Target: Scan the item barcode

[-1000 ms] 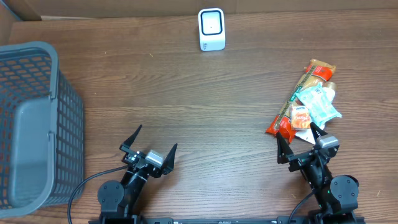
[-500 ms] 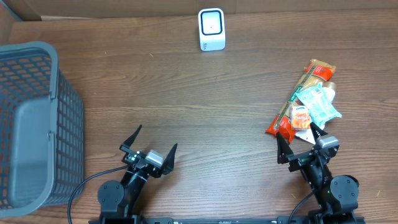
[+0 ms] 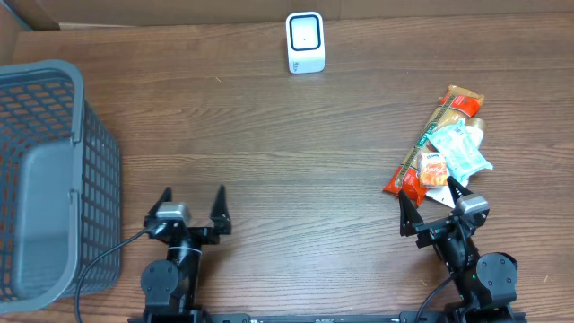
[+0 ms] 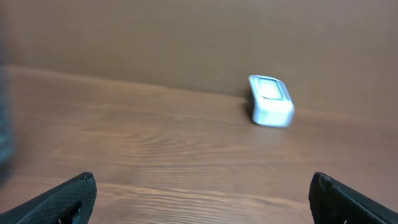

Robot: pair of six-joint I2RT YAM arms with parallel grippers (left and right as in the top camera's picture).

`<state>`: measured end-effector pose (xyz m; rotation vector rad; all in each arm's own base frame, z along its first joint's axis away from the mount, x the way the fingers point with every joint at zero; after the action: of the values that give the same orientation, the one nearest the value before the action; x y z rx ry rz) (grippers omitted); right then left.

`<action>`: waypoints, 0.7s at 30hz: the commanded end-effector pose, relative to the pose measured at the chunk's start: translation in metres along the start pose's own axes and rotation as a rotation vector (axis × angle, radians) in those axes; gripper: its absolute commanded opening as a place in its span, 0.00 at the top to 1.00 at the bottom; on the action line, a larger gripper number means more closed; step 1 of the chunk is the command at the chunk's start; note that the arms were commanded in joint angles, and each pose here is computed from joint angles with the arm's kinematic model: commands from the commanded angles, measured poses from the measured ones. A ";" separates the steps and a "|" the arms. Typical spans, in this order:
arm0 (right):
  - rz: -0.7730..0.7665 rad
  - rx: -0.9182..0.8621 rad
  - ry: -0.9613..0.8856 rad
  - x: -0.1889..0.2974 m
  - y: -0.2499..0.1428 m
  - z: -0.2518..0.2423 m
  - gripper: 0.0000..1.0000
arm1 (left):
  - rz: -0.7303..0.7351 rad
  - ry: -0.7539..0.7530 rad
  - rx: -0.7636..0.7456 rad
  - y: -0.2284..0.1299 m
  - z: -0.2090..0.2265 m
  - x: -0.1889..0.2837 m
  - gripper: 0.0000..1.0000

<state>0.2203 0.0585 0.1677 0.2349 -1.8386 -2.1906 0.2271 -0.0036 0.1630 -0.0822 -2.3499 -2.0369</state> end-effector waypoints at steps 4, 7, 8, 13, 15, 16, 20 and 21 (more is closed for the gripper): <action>-0.002 -0.003 -0.001 0.000 -0.002 0.000 0.00 | -0.003 0.147 0.092 -0.003 0.022 0.001 0.00; -0.002 -0.003 -0.001 0.000 -0.002 0.000 0.00 | -0.003 0.147 0.092 -0.003 0.022 0.001 0.00; -0.002 -0.003 -0.001 0.000 -0.002 0.000 0.00 | -0.003 0.147 0.092 -0.003 0.022 0.001 0.00; -0.002 -0.003 -0.001 0.000 -0.002 0.000 0.00 | -0.003 0.147 0.092 -0.003 0.022 0.001 0.00; -0.002 -0.003 -0.001 0.000 -0.002 0.000 0.00 | -0.003 0.147 0.092 -0.003 0.022 0.001 0.00; -0.002 -0.003 -0.001 0.000 -0.002 0.000 0.00 | -0.003 0.147 0.092 -0.003 0.022 0.001 0.00; -0.002 -0.003 -0.001 0.000 -0.002 0.000 0.00 | -0.003 0.147 0.092 -0.003 0.022 0.001 0.00; -0.002 -0.003 -0.001 0.000 -0.002 0.000 0.00 | -0.003 0.147 0.092 -0.003 0.022 0.001 0.00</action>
<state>0.2203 0.0584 0.1678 0.2353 -1.8383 -2.1911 0.2260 0.0160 0.1592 0.0583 -2.3478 -1.8903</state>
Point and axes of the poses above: each gripper's point midway between its finger pads, its own x axis back along the fingers, its own z axis along the line the jaws close on, y = z × x, the point moved 2 cm from there along x, back along the fingers, and after that the axes turned 3 degrees about -x, right-handed, at the moved point
